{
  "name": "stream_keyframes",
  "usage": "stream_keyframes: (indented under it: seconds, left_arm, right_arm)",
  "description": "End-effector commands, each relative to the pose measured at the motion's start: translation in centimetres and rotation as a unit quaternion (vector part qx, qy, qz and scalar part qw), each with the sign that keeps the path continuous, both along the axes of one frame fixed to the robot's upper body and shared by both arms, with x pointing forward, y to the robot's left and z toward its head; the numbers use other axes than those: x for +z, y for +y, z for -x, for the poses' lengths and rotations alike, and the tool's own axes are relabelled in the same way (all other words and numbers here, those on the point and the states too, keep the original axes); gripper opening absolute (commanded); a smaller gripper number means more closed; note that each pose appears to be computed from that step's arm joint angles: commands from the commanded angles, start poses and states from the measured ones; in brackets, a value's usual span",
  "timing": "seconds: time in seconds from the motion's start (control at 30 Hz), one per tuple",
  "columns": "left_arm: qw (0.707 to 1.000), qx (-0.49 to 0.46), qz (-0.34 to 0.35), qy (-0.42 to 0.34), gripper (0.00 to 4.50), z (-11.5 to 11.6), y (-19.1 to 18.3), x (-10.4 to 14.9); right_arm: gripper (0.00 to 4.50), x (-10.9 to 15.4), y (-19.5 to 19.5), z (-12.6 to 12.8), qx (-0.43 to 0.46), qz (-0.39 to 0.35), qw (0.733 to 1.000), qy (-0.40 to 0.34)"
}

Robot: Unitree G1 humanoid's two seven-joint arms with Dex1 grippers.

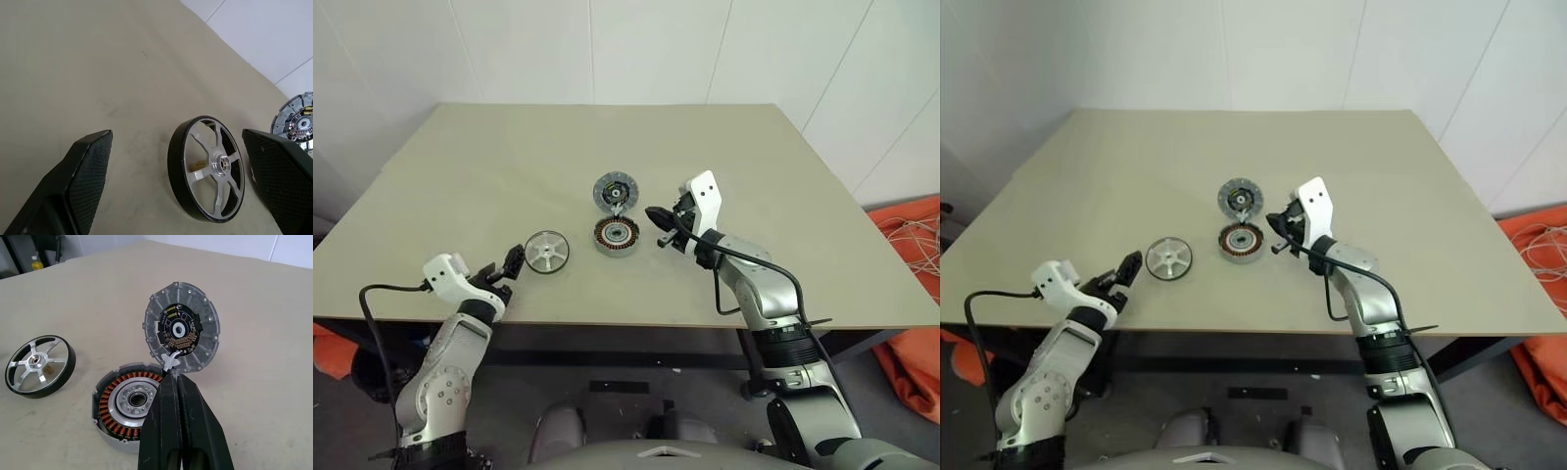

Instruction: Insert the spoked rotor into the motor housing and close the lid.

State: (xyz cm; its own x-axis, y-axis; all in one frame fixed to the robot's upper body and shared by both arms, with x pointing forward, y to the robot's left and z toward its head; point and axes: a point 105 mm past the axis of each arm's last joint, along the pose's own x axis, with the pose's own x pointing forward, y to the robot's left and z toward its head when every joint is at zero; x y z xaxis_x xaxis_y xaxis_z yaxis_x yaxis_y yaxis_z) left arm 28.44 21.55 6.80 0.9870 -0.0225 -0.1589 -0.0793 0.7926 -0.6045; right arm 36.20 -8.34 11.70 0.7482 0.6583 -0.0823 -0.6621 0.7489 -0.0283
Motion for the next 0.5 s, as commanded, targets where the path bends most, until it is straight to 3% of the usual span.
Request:
stream_keyframes:
  seconds: [0.03,0.5]
  left_arm:
    - [1.000,-0.023,0.009,-0.011,4.50,-0.3,-0.6,0.9]
    - [0.998,-0.058,0.008,0.038,4.50,-1.3,-1.4,-0.1]
  right_arm:
    - [0.04,1.9,0.6,0.3,0.008,-0.008,0.999,-0.035]
    - [0.04,2.1,0.2,0.1,-0.004,-0.009,0.999,-0.040]
